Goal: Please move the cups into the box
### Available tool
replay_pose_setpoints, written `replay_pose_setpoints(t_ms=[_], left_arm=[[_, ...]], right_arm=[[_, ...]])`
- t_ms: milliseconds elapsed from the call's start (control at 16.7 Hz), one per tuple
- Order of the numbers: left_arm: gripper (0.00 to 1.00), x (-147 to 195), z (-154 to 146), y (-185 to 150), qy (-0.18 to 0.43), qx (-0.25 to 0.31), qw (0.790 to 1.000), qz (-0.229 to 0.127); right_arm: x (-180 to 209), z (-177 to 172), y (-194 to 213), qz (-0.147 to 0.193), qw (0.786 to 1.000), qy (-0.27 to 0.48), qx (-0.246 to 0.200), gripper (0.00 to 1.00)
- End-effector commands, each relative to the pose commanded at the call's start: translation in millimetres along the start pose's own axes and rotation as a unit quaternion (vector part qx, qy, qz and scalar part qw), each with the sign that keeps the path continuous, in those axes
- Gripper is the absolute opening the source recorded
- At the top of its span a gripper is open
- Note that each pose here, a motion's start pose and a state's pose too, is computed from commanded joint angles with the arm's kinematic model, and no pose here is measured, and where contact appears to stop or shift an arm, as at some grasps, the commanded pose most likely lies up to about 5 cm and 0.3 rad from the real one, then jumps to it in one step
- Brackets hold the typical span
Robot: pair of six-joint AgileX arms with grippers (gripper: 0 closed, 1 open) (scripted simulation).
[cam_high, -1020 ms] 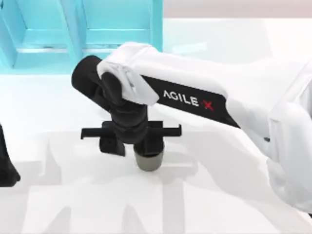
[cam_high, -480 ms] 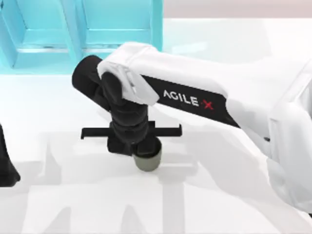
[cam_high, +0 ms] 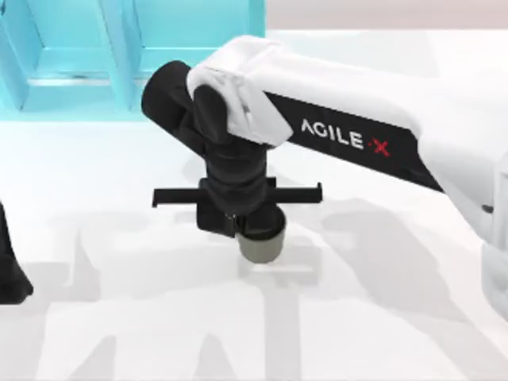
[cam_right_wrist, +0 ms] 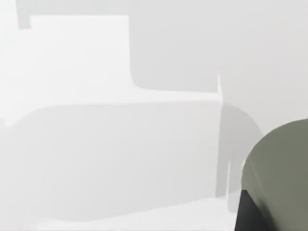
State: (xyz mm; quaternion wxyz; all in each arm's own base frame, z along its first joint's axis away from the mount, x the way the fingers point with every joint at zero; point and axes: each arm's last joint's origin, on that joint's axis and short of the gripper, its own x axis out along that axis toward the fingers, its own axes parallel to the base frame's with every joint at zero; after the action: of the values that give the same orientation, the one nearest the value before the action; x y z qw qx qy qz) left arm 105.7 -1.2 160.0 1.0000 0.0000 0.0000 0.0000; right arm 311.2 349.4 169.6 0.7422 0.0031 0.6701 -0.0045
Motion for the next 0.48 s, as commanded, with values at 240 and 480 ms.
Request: replay_pose_setpoints(t_ms=[240,480], left_arm=[[1.00,0,0,0,0.000,0.000,1.000,0.000],[1.00,0,0,0,0.000,0.000,1.000,0.000]], right_arm=[[-48,4,-45,0.004,1.000,-0.003,0.000,0.00],[-69,2,-72,0.000,1.000,0.001,-0.002,0.00]])
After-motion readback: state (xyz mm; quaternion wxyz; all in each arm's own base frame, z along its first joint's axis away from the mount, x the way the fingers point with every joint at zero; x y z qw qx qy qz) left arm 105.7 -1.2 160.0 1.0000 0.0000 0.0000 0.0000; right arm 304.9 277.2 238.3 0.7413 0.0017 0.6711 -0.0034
